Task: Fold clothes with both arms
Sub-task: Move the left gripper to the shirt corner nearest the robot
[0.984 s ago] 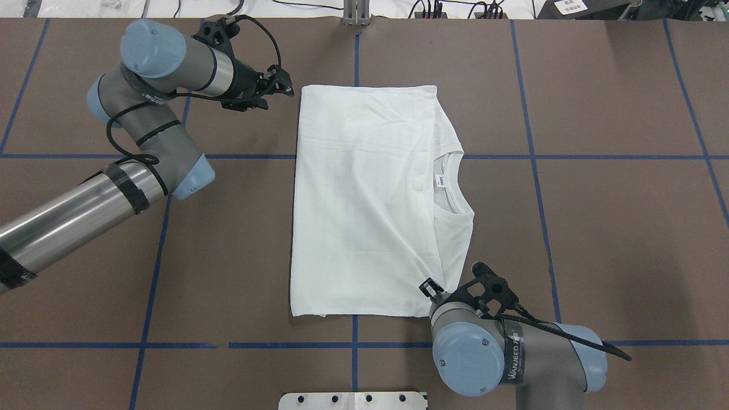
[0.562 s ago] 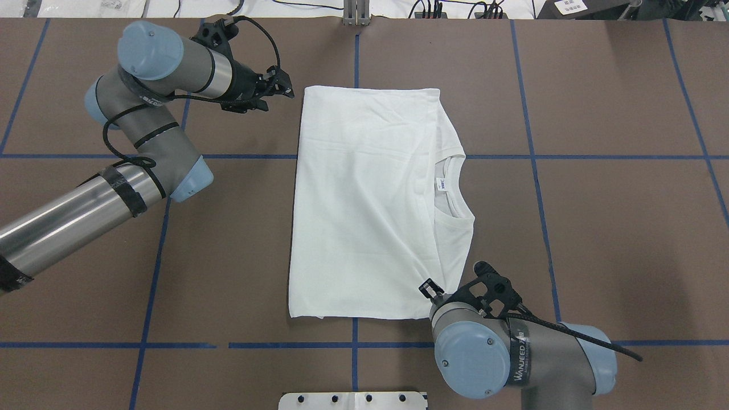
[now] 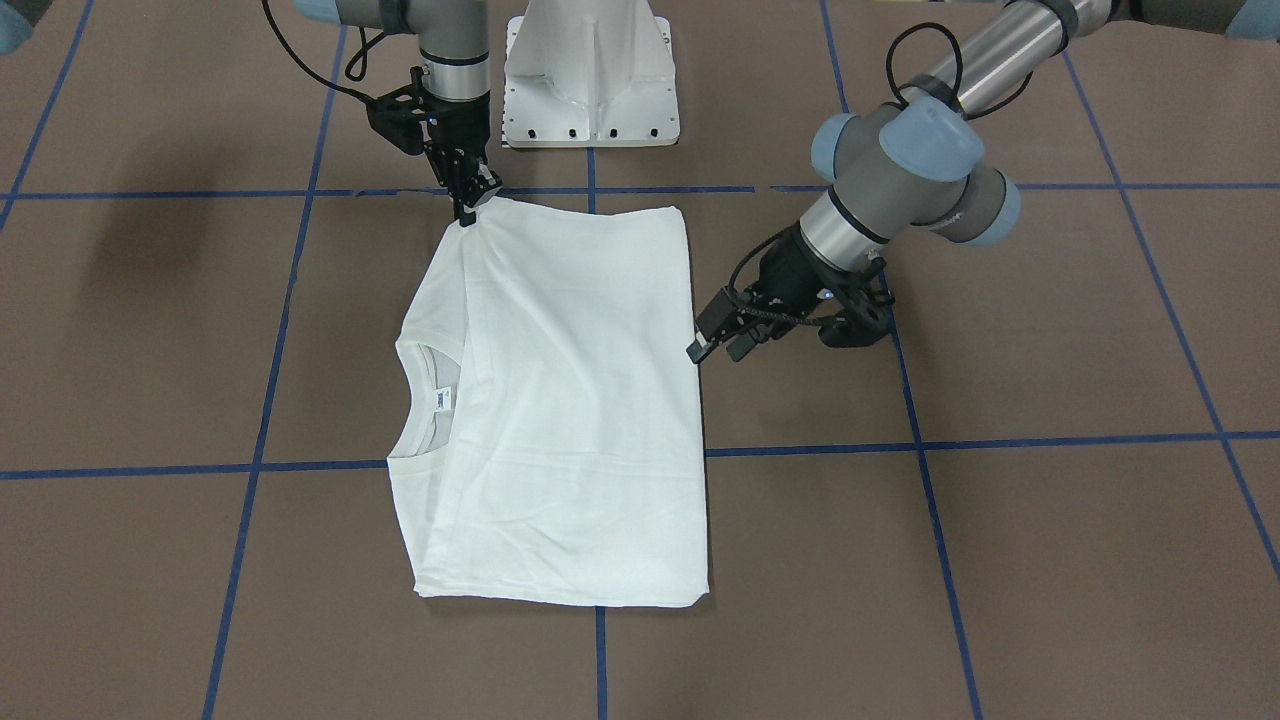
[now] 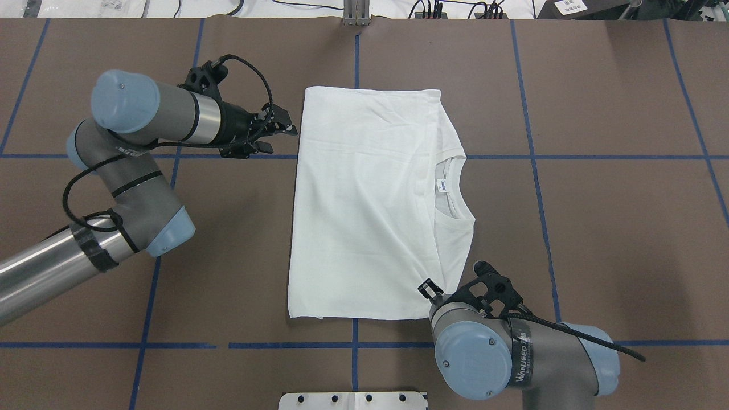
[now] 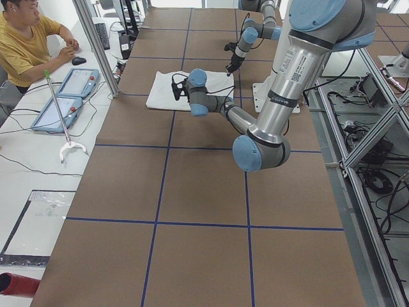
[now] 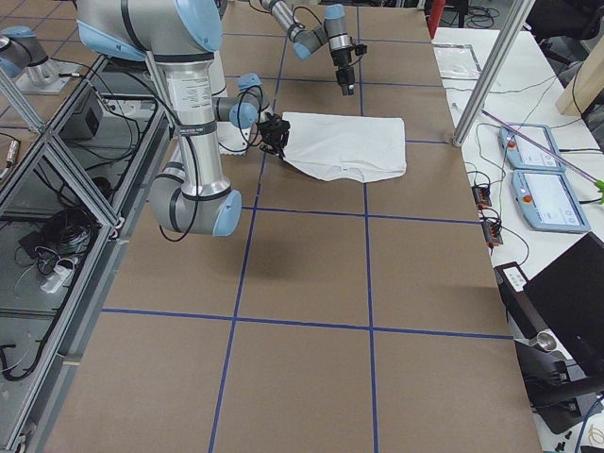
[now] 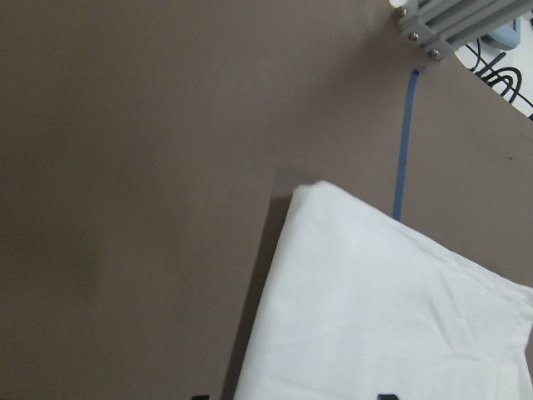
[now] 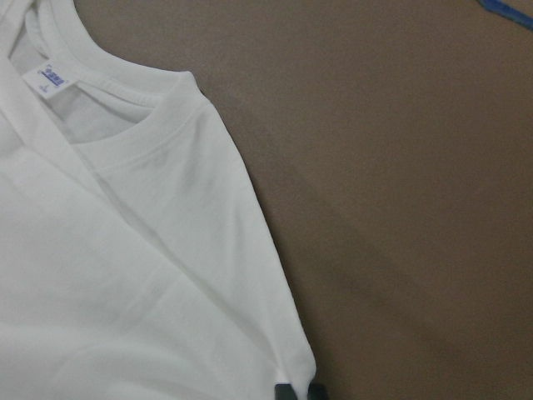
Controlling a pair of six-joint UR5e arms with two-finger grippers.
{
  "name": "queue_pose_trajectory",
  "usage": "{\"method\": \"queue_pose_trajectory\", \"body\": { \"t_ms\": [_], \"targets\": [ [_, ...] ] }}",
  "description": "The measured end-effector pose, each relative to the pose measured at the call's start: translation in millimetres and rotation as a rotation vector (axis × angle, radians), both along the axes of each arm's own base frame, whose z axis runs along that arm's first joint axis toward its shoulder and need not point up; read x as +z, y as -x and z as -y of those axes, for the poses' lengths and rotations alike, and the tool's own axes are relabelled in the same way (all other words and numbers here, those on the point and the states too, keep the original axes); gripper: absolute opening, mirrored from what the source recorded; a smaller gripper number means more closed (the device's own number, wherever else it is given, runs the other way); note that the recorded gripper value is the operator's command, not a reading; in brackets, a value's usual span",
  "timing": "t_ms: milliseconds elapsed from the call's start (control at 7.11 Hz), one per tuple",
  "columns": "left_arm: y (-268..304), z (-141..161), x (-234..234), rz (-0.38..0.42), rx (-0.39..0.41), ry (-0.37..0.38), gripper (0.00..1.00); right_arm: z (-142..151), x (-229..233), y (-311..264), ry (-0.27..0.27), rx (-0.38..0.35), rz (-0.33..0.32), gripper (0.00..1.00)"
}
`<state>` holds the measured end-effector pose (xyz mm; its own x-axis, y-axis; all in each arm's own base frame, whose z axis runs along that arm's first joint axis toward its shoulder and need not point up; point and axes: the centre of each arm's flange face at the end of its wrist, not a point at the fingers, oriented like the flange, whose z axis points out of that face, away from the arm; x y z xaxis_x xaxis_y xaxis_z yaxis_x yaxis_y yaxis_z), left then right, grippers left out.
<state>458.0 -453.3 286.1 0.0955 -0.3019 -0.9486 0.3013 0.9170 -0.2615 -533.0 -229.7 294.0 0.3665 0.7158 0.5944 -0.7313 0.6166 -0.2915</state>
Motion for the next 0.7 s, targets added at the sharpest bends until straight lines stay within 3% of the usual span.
{"method": "queue_pose_trajectory", "body": {
  "t_ms": [422,703],
  "targets": [
    [-37,-125,1,0.082,0.061,0.12,0.72,1,0,-1,0.0,0.001,-0.001,0.0],
    [-65,-170,7,0.137,0.087,0.161,0.69,2,-1,-1,-0.001,0.003,0.001,0.0]
  ]
}}
